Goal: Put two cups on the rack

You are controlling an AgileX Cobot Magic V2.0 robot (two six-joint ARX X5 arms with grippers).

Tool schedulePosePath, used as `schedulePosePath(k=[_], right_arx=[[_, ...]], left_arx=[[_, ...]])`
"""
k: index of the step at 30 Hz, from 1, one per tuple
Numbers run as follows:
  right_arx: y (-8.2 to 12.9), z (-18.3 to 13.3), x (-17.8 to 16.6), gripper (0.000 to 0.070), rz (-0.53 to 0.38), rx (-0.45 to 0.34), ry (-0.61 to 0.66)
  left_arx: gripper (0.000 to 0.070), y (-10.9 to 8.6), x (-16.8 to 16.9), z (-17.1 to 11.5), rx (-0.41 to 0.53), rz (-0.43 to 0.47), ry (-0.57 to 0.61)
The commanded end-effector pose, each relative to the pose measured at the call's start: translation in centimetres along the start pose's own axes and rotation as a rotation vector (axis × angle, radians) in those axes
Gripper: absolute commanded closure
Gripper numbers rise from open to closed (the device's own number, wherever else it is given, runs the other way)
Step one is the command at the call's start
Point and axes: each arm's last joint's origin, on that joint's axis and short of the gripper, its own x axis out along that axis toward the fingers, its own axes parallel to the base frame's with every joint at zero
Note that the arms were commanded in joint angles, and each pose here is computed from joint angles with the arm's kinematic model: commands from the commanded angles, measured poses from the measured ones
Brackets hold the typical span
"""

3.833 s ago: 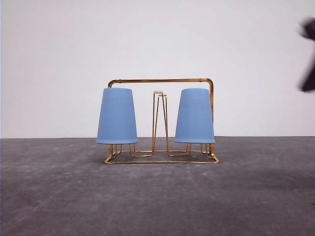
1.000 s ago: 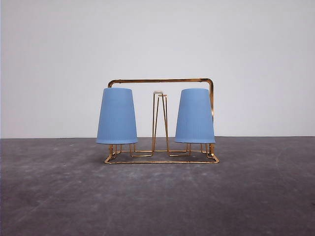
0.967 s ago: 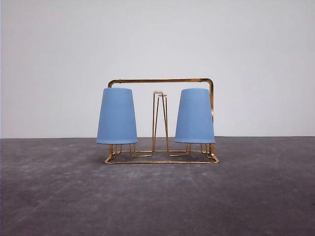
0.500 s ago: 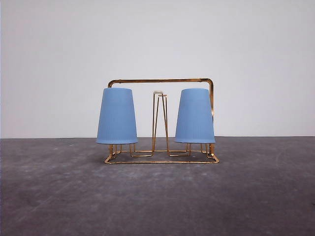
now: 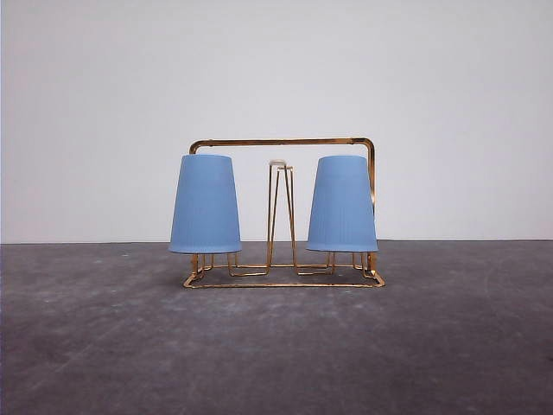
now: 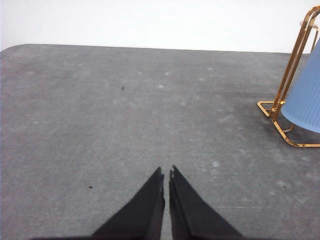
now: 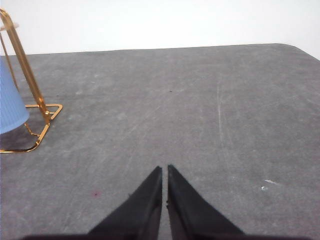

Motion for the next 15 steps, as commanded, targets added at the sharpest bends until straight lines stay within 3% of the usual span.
schedulePosePath(k=[1, 15], right_arx=[[-0.01, 0.04, 0.02, 0.0683, -0.002, -0.006, -0.008], [-0.01, 0.04, 0.02, 0.0684, -0.002, -0.006, -0.008]], left_arx=[[0.0700, 0.02, 0.13, -0.49, 0.009, 0.003, 0.019], [0.0700, 0.02, 0.13, -0.49, 0.009, 0.003, 0.019]])
